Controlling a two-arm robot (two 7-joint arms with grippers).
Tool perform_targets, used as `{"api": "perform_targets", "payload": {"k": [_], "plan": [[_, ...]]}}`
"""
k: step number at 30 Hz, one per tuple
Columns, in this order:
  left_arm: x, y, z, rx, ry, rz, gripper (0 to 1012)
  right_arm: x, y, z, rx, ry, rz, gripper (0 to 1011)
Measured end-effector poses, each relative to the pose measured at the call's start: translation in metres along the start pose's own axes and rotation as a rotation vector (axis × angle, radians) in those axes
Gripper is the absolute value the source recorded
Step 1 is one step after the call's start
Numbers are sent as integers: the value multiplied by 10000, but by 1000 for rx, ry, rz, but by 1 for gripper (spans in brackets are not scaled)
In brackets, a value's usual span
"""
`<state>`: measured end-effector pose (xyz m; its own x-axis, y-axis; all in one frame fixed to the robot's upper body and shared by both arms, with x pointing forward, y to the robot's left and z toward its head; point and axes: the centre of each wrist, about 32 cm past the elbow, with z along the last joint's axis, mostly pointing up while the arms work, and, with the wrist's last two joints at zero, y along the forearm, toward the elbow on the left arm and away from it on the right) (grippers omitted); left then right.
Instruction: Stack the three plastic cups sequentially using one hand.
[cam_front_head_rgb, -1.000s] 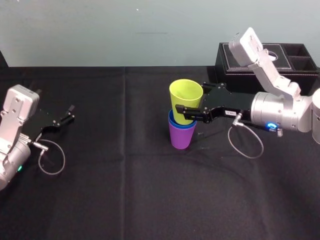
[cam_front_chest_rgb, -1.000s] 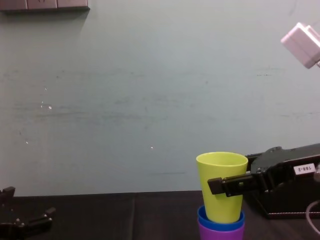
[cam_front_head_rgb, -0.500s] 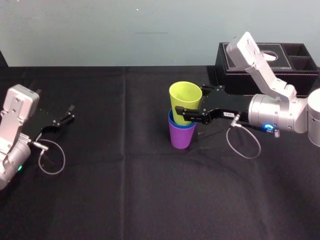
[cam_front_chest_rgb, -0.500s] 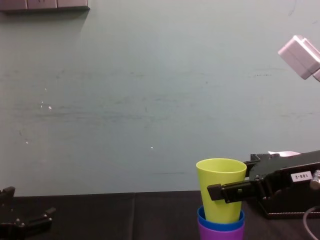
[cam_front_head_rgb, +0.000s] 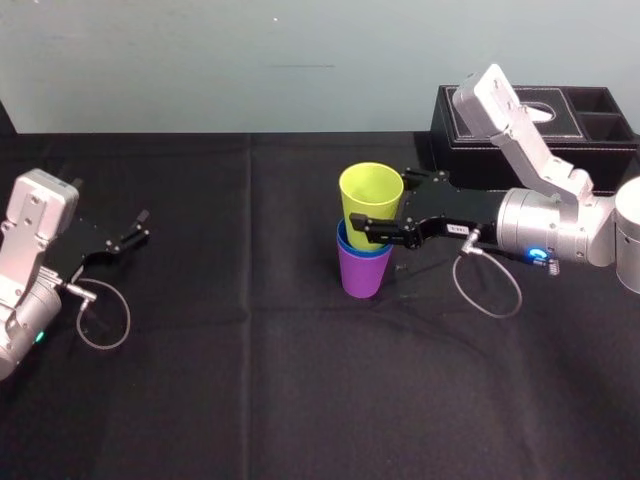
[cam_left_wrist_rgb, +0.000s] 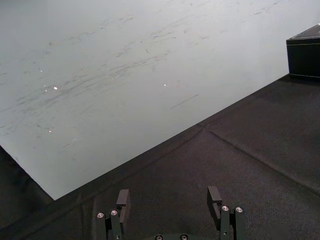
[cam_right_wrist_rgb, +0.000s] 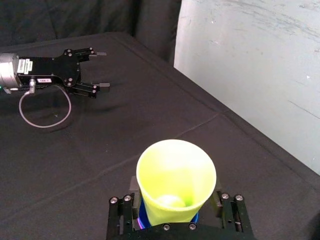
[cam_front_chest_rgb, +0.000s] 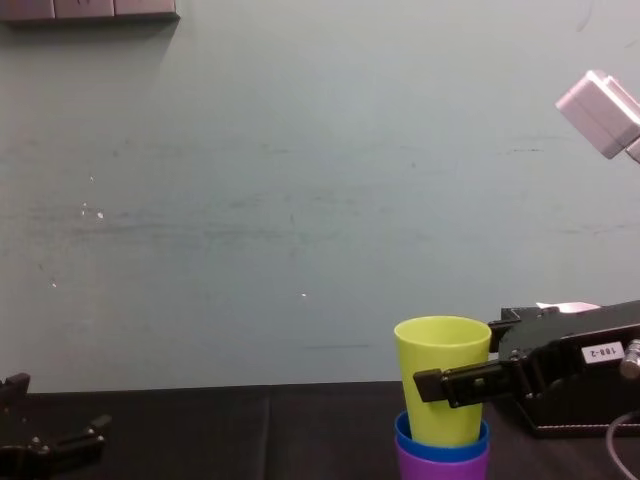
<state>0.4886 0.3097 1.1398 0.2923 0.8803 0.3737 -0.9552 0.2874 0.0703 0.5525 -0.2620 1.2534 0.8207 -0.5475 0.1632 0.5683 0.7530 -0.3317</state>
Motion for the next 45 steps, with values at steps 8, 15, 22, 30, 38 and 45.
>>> {"api": "perform_targets", "payload": {"k": [8,15,22,30,38,45], "plan": [[0,0,0,0,0,0,1011,-1,0,2,0,0,0,995],[0,0,0,0,0,0,1011,-2,0,4,1,0,0,1002],[0,0,0,0,0,0,1011,-2,0,4,1,1,1,1003],[0,0,0,0,0,0,1011,-41,-78,51,24,-18,-25,1003],[0,0,0,0,0,0,1011,-38,-310,11,82,-8,-104,1003],[0,0,0,0,0,0,1011,-28,-537,-155,112,13,-220,1003]]}}
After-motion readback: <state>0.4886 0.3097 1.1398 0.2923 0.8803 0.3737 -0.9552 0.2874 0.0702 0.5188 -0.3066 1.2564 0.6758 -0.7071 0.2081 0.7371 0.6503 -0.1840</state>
